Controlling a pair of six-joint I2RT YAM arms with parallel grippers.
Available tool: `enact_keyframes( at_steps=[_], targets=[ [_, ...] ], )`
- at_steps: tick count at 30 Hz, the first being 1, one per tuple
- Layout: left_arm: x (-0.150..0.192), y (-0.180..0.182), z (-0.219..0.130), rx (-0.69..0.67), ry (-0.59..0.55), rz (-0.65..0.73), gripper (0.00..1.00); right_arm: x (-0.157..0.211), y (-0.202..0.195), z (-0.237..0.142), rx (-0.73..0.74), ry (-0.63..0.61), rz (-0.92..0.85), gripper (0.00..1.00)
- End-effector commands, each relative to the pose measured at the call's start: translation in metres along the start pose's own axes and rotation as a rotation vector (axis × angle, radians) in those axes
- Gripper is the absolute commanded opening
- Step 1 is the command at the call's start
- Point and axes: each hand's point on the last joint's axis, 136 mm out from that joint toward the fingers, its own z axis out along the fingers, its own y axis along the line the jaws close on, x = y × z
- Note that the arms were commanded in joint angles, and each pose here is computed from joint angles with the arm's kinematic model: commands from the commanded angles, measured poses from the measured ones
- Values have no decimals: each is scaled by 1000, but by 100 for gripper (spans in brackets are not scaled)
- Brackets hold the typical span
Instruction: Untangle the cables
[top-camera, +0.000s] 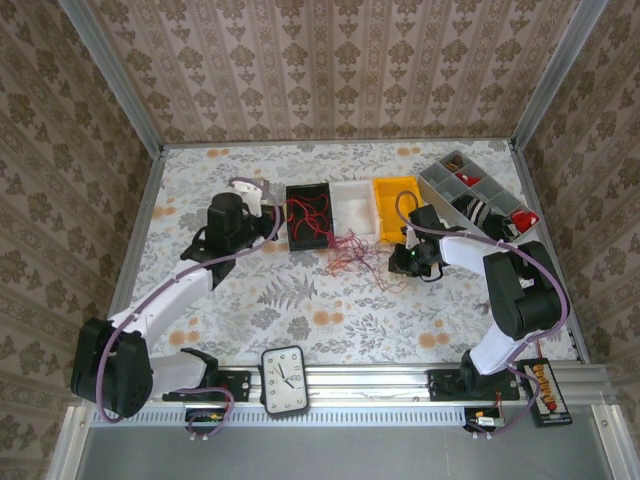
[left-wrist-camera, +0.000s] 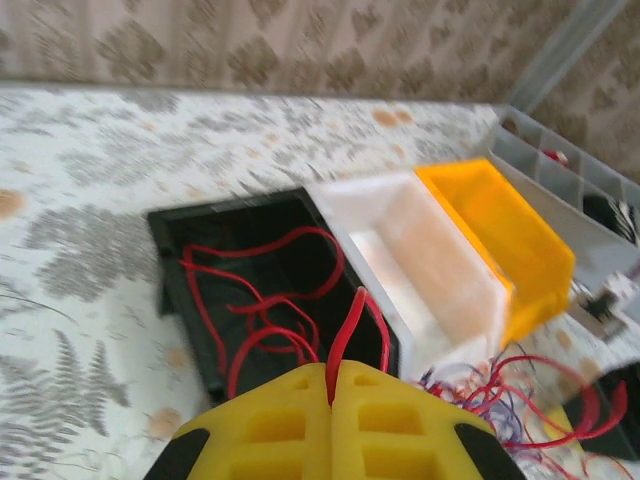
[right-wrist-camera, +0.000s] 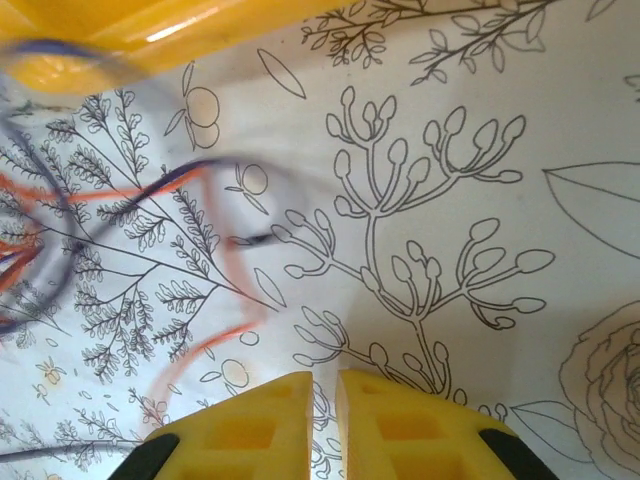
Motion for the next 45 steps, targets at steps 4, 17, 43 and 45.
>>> enact_keyframes(
  at_steps=[4, 17, 43, 45],
  targets=[
    [-50, 10, -19, -43, -178, -60, 0, 12, -19, -3, 79, 15, 30, 18],
    [22, -110, -1, 415, 181, 176, 0, 1, 57, -47, -163, -182, -228, 52],
    [15, -162, 26, 609, 187, 120, 0, -5, 99, -44, -140, -208, -396, 49],
    [14, -158, 25, 601, 172, 105, 0, -6, 93, -36, -117, -200, -377, 38]
  ],
)
